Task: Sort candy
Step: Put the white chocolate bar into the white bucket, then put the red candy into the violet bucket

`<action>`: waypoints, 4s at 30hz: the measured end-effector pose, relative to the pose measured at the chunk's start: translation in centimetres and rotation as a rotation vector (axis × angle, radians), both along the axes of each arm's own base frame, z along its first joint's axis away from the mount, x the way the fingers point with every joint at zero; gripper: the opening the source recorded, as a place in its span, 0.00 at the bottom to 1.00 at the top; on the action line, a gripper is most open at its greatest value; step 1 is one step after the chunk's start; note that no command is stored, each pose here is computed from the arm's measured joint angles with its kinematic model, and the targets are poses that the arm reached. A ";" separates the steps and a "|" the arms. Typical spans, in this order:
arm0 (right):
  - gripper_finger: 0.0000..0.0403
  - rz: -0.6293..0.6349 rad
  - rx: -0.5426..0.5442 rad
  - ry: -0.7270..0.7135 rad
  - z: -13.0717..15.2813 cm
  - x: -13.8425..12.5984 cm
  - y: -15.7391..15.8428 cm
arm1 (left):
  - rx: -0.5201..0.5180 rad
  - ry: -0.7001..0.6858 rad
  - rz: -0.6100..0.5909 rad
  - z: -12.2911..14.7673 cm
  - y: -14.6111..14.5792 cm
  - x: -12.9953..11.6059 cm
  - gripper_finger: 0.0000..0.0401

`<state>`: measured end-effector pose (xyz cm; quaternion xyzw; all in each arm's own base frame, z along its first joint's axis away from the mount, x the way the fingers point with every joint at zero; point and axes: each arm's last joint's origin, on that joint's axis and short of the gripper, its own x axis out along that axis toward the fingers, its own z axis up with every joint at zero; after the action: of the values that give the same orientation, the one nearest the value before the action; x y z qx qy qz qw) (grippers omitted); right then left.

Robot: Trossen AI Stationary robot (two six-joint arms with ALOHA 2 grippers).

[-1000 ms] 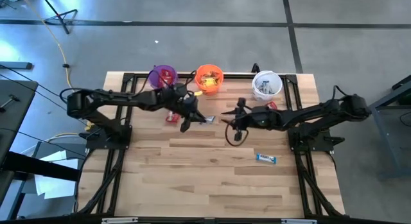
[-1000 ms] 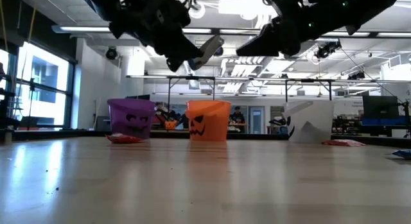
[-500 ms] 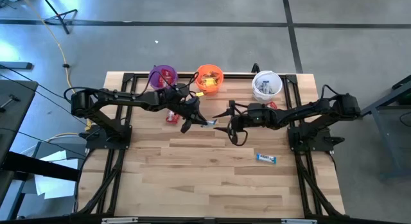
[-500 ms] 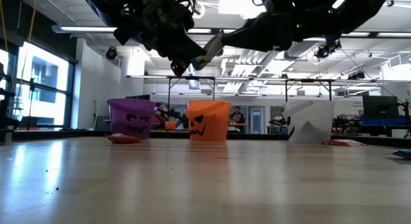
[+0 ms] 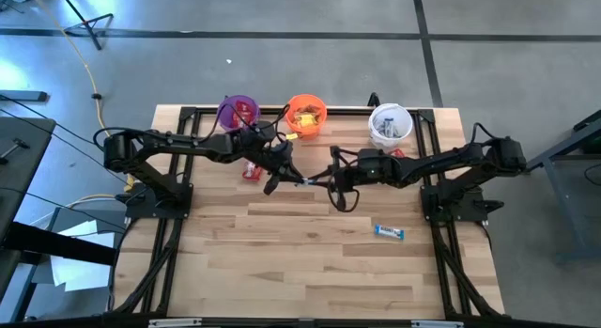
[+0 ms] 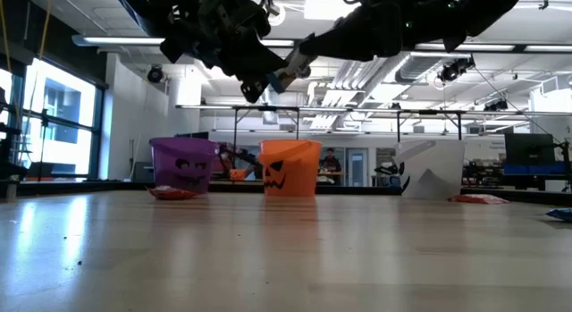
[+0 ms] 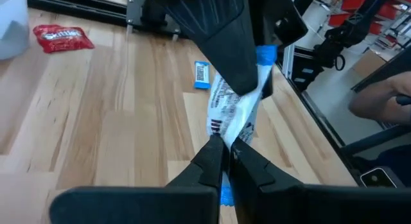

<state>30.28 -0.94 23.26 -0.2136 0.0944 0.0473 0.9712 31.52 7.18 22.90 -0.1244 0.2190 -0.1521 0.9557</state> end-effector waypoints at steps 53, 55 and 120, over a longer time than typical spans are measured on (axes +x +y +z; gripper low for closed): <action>0.19 -1.370 0.307 0.565 -2.4 -14.2 -16.5 | 0.483 0.068 0.135 -6.2 -2.3 -2.6 0.48; 0.28 -1.388 0.282 0.563 -2.4 -14.1 -16.4 | 0.517 0.152 0.181 -6.5 -2.1 -2.8 0.48; 0.36 -1.180 0.218 0.330 3.5 -13.0 -9.4 | 0.902 0.993 0.024 -8.8 -6.7 -8.6 0.53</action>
<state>17.26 -10.29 26.75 -0.0147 0.3399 -0.4558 0.8225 22.96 0.48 14.11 0.2295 0.6735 0.0400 0.7015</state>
